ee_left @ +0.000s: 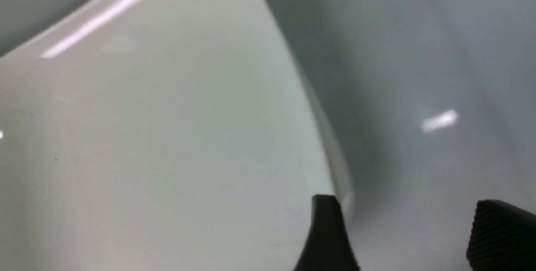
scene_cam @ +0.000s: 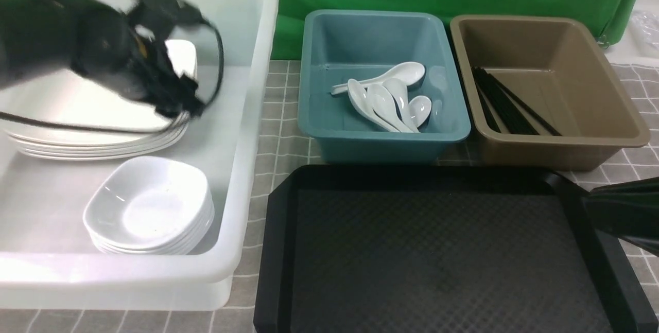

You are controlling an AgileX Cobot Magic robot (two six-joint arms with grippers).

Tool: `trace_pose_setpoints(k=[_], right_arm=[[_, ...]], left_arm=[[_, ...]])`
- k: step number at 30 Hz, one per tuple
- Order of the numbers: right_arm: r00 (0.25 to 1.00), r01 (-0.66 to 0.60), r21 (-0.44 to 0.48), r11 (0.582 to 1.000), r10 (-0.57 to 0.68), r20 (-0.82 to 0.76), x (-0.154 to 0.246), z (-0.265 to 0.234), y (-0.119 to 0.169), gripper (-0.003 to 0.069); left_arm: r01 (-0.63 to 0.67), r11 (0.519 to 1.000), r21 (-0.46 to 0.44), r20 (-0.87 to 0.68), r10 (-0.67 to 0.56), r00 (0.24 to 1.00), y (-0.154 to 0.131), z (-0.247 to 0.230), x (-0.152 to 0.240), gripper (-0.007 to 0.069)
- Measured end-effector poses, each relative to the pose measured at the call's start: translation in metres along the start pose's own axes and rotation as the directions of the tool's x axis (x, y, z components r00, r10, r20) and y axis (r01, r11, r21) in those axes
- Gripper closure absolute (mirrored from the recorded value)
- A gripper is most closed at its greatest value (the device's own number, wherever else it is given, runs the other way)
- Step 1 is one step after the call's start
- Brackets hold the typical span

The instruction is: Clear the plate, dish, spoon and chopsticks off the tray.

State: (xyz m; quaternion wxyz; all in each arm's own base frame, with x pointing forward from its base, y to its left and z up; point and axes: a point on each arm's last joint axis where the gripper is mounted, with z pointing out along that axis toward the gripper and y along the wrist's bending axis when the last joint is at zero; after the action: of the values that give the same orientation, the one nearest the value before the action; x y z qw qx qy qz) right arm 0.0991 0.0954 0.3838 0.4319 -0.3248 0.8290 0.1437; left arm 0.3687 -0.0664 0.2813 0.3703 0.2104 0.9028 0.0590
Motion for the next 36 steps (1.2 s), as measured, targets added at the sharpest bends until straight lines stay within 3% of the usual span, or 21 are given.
trace_pose_setpoints(k=[5,8,14,19,27,32,36], right_arm=[[1.0,-0.001,-0.001,1.0,0.001,0.0,0.0,0.0,0.0,0.0627],[1.0,-0.001,-0.001,1.0,0.001,0.001,0.0,0.0,0.0,0.0624],[0.999,0.0,-0.009,1.0,0.0,0.048,-0.003,0.002,0.001,0.062],[0.999,-0.001,-0.012,1.0,0.002,0.04,0.004,0.011,0.002,0.0614],[0.999,-0.047,-0.012,0.999,0.047,0.014,0.011,0.016,0.003,0.0603],[0.996,-0.088,-0.013,0.996,0.088,0.016,0.011,0.016,0.003,0.0592],[0.995,-0.097,-0.014,0.995,0.097,0.018,0.01,0.016,0.003,0.0587]], left_arm=[[0.06,0.993,0.106,0.344,-0.093,0.935,-0.006,-0.111,-0.031,0.0538],[0.055,0.988,0.143,0.524,-0.123,0.843,-0.013,-0.167,-0.031,0.0605],[0.051,0.986,0.159,0.661,-0.145,0.737,-0.027,-0.213,0.013,0.0617],[0.072,0.982,0.176,0.65,-0.171,0.74,-0.044,-0.206,0.073,0.0617],[0.208,0.962,0.179,0.73,-0.271,0.627,-0.051,-0.204,0.151,0.0617],[0.196,0.972,0.127,0.769,-0.222,0.6,-0.054,-0.201,0.174,0.0617],[0.144,0.987,0.074,0.764,-0.149,0.628,-0.058,-0.192,0.183,0.0617]])
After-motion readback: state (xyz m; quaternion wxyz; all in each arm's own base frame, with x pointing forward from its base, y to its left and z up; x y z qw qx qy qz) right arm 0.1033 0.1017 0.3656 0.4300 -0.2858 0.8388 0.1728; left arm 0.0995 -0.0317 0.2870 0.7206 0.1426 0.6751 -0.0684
